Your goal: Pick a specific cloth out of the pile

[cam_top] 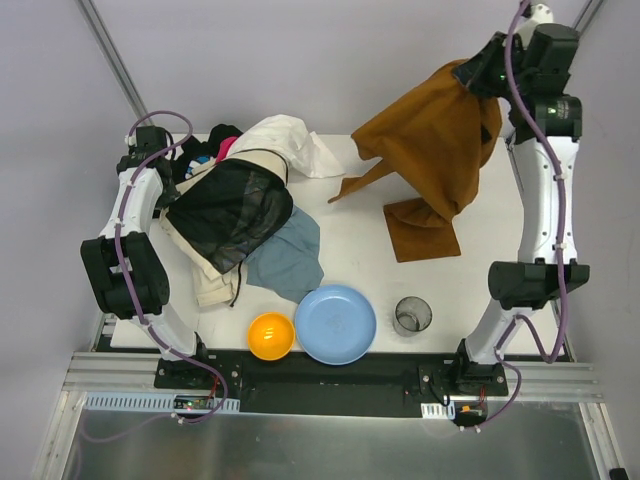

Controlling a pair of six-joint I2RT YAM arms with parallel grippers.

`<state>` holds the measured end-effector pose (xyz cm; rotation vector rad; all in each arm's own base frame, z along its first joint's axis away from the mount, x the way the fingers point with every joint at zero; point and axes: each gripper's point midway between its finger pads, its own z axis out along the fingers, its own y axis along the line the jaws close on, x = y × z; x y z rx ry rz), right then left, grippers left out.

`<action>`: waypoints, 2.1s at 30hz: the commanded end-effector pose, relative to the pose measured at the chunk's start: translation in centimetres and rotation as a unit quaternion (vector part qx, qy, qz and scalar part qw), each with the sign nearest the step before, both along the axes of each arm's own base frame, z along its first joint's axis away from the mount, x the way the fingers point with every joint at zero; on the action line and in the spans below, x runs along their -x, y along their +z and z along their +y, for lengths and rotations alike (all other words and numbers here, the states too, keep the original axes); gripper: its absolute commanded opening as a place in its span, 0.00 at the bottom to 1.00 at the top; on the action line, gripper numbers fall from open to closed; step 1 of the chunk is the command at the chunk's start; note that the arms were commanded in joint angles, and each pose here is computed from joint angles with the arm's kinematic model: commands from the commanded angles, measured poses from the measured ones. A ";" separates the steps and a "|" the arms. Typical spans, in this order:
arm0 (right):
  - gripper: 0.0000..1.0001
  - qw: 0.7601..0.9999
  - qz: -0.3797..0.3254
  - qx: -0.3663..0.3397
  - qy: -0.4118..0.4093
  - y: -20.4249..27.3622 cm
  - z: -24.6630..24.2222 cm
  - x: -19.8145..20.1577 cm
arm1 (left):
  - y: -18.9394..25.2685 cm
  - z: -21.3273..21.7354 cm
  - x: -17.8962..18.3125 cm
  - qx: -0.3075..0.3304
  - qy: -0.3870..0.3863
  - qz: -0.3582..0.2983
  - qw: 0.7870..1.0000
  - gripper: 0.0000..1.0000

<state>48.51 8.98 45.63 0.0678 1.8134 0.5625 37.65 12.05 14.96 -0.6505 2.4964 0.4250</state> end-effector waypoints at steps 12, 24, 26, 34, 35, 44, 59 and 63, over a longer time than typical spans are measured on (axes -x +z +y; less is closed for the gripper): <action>0.01 0.977 -0.148 0.020 -0.151 10.3 -12.9 5.2 | 0.1 -0.2 0.7 0.013 0.000 0.004 1.000 0.00; 0.00 0.985 0.023 -0.002 -0.170 -6.8 -14.6 0.6 | 3.1 -3.1 -1.0 0.080 -0.036 -0.061 0.994 0.02; 0.00 0.981 0.074 -0.006 -0.179 -11.6 -14.9 0.3 | 4.1 -3.8 -1.2 0.091 -0.047 -0.079 0.992 0.05; 0.00 0.953 0.237 -0.029 -0.185 -25.2 -14.6 0.7 | 9.2 -5.9 -1.1 0.121 -0.082 -0.159 0.976 0.29; 0.00 0.948 0.258 -0.028 -0.186 -26.7 -14.5 0.9 | 9.8 -6.4 -1.0 0.131 -0.091 -0.168 0.973 0.34; 0.01 0.893 0.413 0.012 -0.180 -37.7 -12.7 3.7 | 15.9 -11.3 0.1 0.194 -0.187 -0.269 0.925 0.97; 0.73 0.915 0.363 0.070 -0.162 -30.9 -11.4 3.9 | 21.0 -17.2 2.2 0.287 -0.310 -0.348 0.837 0.99; 0.91 0.927 0.328 0.085 -0.162 -27.2 -10.9 5.0 | 20.3 -18.1 2.7 0.304 -0.329 -0.344 0.825 0.99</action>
